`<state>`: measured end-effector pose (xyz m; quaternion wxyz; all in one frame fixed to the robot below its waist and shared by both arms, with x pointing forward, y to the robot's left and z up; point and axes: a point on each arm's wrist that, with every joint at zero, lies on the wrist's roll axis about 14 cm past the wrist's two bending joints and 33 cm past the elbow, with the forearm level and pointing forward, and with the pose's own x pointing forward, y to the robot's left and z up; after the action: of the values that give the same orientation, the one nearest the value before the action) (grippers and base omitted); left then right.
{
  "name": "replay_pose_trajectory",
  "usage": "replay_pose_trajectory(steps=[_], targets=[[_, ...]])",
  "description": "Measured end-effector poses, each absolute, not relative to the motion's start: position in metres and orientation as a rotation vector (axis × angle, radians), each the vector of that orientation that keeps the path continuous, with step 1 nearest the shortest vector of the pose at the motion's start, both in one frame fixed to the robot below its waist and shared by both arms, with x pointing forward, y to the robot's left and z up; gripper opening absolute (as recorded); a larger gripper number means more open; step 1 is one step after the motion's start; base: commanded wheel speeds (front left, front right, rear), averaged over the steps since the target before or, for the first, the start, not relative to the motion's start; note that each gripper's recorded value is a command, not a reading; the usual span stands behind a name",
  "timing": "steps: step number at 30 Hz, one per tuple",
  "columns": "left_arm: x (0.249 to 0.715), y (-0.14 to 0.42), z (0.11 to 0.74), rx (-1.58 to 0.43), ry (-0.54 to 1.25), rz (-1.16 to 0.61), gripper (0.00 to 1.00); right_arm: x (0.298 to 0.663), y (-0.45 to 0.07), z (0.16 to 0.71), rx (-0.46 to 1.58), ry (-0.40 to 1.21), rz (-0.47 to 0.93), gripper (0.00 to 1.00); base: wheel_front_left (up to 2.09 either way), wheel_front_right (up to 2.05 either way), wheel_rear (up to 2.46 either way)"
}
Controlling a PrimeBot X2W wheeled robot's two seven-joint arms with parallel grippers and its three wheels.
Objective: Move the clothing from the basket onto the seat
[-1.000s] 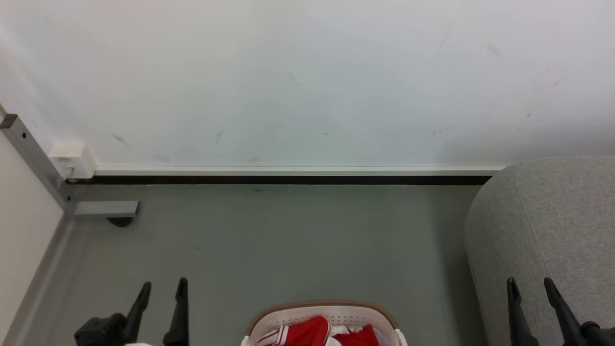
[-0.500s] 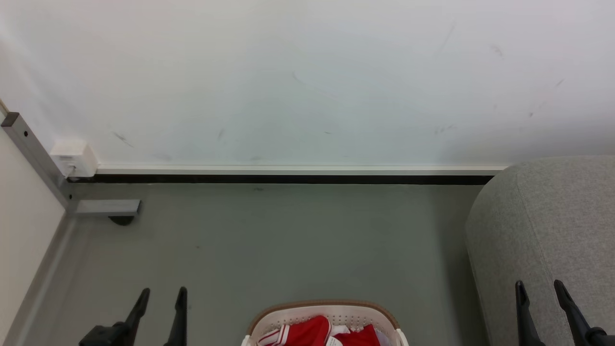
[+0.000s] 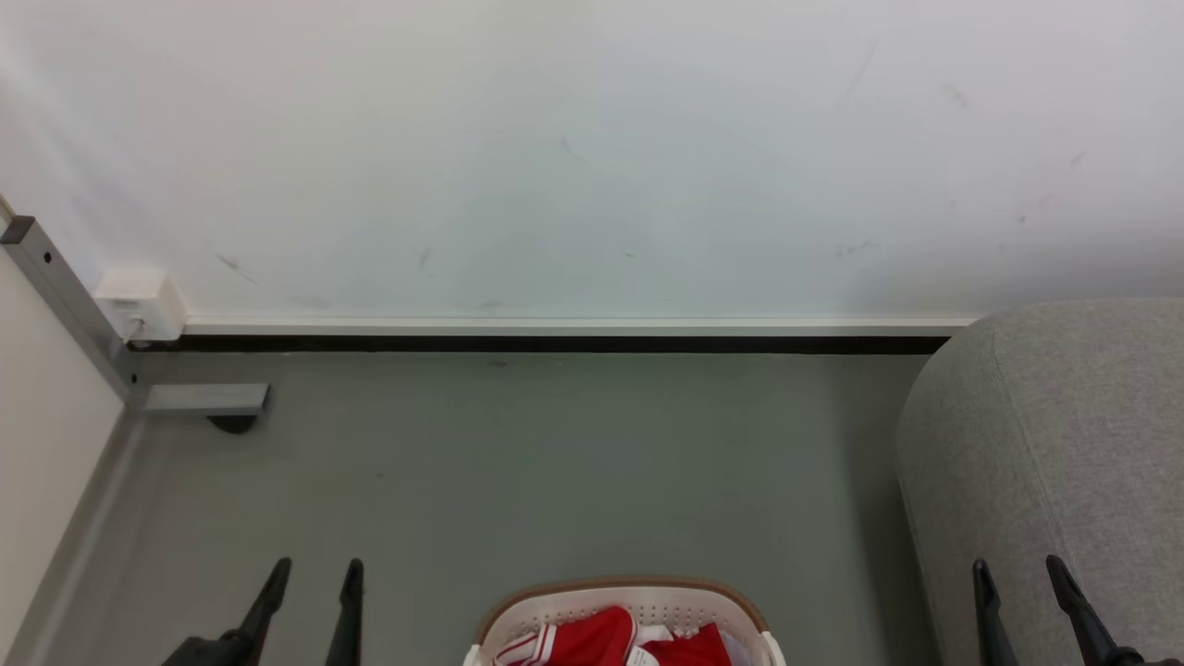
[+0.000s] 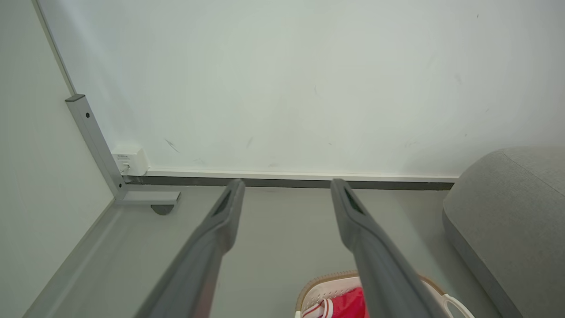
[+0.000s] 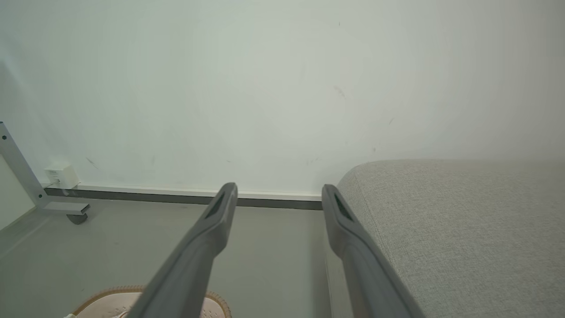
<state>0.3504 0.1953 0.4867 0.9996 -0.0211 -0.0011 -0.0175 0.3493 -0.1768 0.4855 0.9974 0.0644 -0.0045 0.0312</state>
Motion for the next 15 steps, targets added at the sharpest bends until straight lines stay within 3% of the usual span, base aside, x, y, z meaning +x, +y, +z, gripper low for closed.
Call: replay_pose_trajectory(steps=[15], targets=[[0.36,0.182,0.481,0.0,0.001,-0.094,1.0,0.349,-0.177,0.484,0.083,-0.014,0.065,1.0,0.0,0.0,0.0]])
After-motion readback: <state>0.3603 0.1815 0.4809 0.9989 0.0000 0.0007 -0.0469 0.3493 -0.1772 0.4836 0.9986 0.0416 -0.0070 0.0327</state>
